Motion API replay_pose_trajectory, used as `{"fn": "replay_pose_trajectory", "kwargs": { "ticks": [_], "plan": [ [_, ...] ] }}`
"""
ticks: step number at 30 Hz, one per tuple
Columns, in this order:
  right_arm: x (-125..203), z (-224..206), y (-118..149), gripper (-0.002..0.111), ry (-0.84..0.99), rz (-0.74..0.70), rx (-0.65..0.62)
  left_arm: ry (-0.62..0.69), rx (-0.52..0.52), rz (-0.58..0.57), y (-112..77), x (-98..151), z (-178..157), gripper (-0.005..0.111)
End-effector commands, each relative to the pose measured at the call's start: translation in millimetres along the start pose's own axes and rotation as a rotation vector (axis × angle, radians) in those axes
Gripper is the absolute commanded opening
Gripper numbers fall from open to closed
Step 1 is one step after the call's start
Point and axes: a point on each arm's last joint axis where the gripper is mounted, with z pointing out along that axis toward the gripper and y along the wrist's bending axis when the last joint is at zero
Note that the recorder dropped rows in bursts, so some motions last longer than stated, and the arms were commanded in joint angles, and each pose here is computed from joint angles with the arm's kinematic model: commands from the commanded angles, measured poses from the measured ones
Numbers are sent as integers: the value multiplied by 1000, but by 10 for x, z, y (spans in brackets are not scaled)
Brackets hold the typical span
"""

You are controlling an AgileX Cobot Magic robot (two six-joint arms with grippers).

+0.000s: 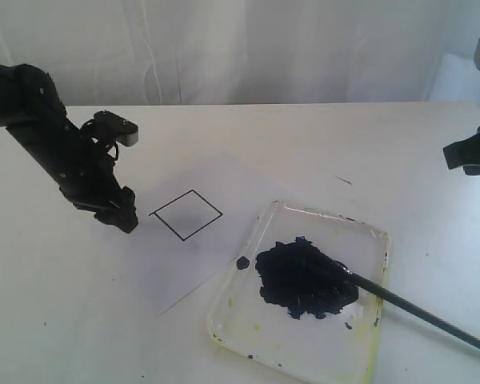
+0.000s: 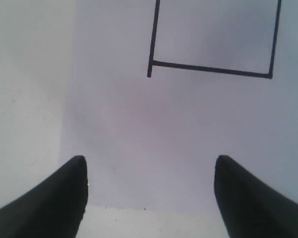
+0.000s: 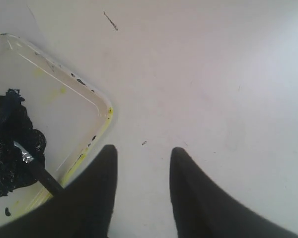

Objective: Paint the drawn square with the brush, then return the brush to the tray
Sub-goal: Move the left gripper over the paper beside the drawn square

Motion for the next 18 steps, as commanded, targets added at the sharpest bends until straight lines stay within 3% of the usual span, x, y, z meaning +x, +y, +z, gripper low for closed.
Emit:
{"fn": "replay_pose_trajectory", "kwargs": {
  "ticks": [1, 8, 18],
  "plan": [
    [-19, -1, -16, 35, -11, -1, 3, 4, 23, -21, -7, -5, 124, 73],
    [-26, -2, -19, 35, -19, -2, 7, 44, -19, 42, 31, 56, 164, 74],
    [-33, -2, -20, 35, -27, -1, 7, 75, 26, 19, -5, 86, 192, 74]
  ]
}}
